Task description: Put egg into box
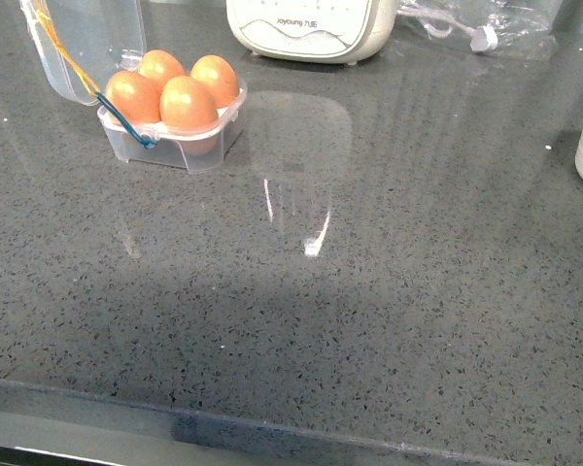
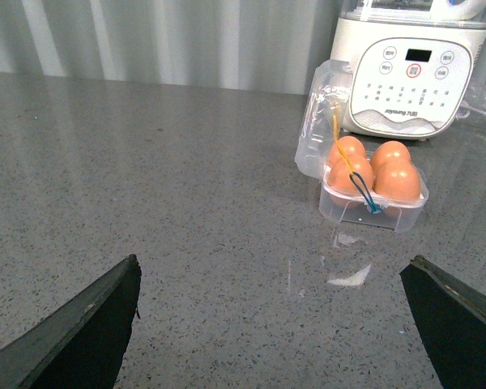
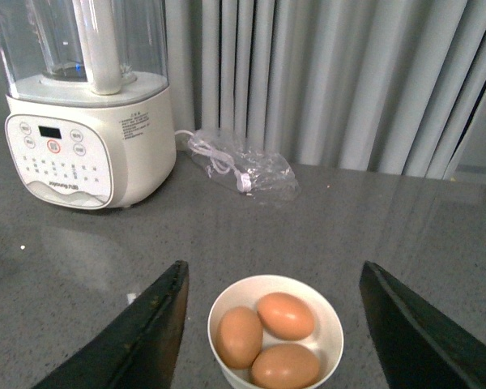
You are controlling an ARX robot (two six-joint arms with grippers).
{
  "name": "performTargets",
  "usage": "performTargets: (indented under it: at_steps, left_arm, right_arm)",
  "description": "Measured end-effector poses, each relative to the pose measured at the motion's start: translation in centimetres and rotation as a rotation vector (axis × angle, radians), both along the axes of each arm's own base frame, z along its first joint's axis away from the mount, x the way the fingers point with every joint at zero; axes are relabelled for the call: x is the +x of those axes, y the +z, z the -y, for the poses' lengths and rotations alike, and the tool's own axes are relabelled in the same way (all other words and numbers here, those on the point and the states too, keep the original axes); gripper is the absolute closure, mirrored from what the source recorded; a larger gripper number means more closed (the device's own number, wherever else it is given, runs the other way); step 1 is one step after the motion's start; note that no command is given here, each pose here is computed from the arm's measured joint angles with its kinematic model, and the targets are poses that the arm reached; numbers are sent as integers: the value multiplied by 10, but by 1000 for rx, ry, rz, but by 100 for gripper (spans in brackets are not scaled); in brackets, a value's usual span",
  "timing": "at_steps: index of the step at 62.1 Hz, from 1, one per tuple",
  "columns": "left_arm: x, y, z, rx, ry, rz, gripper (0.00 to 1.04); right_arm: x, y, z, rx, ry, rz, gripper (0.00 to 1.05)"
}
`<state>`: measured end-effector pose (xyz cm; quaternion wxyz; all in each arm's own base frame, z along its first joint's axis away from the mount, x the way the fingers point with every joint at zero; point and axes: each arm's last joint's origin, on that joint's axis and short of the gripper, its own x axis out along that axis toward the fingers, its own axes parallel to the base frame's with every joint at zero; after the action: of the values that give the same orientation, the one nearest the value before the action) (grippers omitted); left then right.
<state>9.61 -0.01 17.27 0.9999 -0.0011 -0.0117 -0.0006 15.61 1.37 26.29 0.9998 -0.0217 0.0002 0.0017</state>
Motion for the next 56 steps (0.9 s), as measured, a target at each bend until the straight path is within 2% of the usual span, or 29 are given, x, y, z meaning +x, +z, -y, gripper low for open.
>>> performTargets:
  at_steps: [12,16,19,41,56]
  left_arm:
    - [0,0,0,0,0,0,7]
    - [0,0,0,0,0,0,7]
    - [0,0,0,0,0,0,7]
    - [0,0,0,0,0,0,7]
    - [0,0,0,0,0,0,7]
  right_arm:
    - [-12,-28,10,26,16,-8,75]
    - [-17,-40,13,32,-5,-8,93]
    - [-20,-46,13,31,-2,-8,102]
    - [-35,-74,13,33,-3,-4,102]
    - [-41,-82,13,33,-3,-1,102]
